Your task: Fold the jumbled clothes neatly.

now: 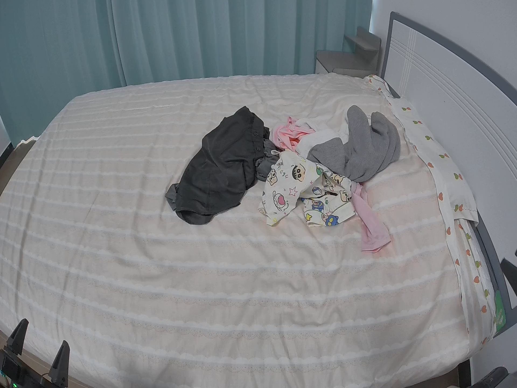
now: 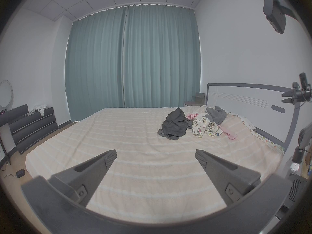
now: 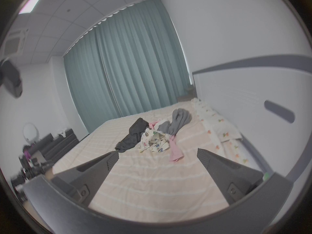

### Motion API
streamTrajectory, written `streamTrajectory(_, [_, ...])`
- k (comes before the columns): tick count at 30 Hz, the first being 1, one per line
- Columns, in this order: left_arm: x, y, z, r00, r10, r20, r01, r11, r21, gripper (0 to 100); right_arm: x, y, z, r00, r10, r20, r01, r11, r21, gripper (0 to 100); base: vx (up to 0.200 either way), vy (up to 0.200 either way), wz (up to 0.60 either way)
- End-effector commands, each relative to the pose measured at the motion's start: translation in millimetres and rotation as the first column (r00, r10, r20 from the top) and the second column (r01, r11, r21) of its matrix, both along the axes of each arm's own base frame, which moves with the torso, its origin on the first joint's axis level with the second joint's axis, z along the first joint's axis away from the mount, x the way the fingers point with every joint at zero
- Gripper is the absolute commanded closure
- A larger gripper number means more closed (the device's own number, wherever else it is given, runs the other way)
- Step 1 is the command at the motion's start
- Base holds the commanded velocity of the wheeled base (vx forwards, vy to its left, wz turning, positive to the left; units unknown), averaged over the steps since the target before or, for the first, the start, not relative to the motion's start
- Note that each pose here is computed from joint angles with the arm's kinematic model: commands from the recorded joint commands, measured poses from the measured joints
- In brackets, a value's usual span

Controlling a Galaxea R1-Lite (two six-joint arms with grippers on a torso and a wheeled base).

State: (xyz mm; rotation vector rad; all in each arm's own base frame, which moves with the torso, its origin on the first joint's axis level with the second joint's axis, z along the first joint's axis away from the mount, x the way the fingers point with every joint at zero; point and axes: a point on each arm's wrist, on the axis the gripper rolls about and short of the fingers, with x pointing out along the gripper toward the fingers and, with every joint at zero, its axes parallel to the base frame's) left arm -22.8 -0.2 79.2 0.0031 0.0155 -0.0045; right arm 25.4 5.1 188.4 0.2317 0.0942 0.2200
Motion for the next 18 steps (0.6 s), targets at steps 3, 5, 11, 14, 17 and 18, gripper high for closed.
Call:
streamTrajectory(3, [-0.4,0.0,-4.0,1.000,0.000,0.005,0.000,1.000,0.000,0,141.9,20.0,-25.3,0.896,0.190,-0.402,-0.079,0.958,0.277,0,0.000,0.000,0.00])
streamTrajectory(5, [-0.4,0.0,-4.0,1.000,0.000,0.005,0.000,1.000,0.000,0,172.8,32.9,-39.1,0.872,0.225,-0.436,-0.096,0.950,0.298,0,0.000,0.000,0.00])
streamTrajectory(11, [-0.4,0.0,-4.0,1.000,0.000,0.005,0.000,1.000,0.000,0,248.5,53.4,-79.9,0.864,0.204,-0.460,-0.040,0.939,0.341,0,0.000,0.000,0.00])
streamTrajectory(14, [-0.4,0.0,-4.0,1.000,0.000,0.005,0.000,1.000,0.000,0,283.4,62.5,-97.1,0.889,0.128,-0.440,0.022,0.947,0.321,0,0.000,0.000,0.00])
streamTrajectory(17, [-0.4,0.0,-4.0,1.000,0.000,0.005,0.000,1.000,0.000,0,313.4,68.7,-111.0,0.906,0.042,-0.421,0.088,0.954,0.286,0,0.000,0.000,0.00])
streamTrajectory(18, [-0.4,0.0,-4.0,1.000,0.000,0.005,0.000,1.000,0.000,0,327.0,69.8,-112.2,0.915,-0.010,-0.402,0.130,0.954,0.272,0,0.000,0.000,0.00])
